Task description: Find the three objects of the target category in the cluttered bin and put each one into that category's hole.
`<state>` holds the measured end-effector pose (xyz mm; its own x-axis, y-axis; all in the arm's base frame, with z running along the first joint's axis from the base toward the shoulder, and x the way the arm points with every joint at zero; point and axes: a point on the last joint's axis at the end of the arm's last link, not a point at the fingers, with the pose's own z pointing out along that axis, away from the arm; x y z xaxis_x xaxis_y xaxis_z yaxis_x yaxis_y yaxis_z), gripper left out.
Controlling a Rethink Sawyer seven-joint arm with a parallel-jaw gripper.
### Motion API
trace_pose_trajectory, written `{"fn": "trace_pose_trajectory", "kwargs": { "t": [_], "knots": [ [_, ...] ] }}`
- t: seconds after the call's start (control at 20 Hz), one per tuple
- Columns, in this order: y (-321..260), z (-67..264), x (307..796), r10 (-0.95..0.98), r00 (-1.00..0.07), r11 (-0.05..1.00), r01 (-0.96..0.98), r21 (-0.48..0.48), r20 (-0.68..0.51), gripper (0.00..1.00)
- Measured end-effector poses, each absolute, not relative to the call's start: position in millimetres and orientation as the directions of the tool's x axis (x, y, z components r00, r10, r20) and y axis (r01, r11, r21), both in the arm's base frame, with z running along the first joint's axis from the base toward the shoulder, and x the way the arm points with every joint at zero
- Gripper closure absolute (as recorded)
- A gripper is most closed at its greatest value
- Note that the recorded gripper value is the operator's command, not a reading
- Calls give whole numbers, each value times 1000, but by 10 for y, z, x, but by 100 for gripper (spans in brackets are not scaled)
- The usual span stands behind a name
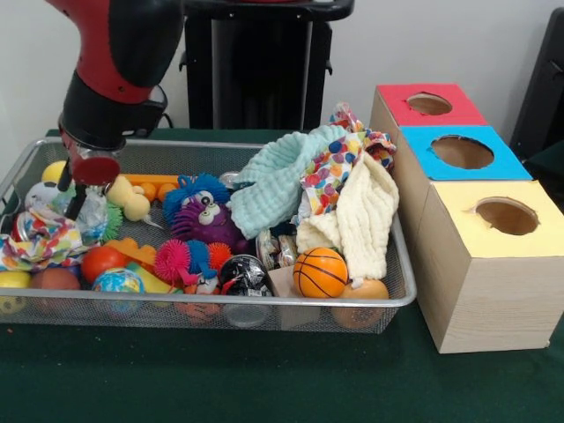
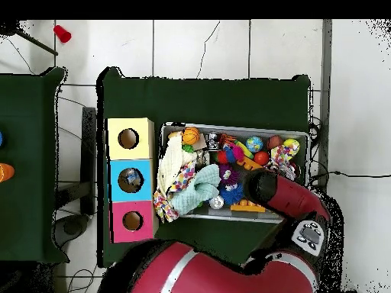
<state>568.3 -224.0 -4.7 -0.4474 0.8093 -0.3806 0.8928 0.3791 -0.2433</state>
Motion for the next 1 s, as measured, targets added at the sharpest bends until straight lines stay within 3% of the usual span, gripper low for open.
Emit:
{"fn": "trace_pose_trajectory", "kwargs": {
  "t": [0.6,0.65,1.0],
  "knots": [
    [-2142,-47,5895,864,-398,381,917,-115,-307,0],
    [-2034,-93,5928,860,-417,403,909,-110,-295,100],
    [-1895,-118,5947,844,-450,436,893,-116,-291,100]
  ]
}}
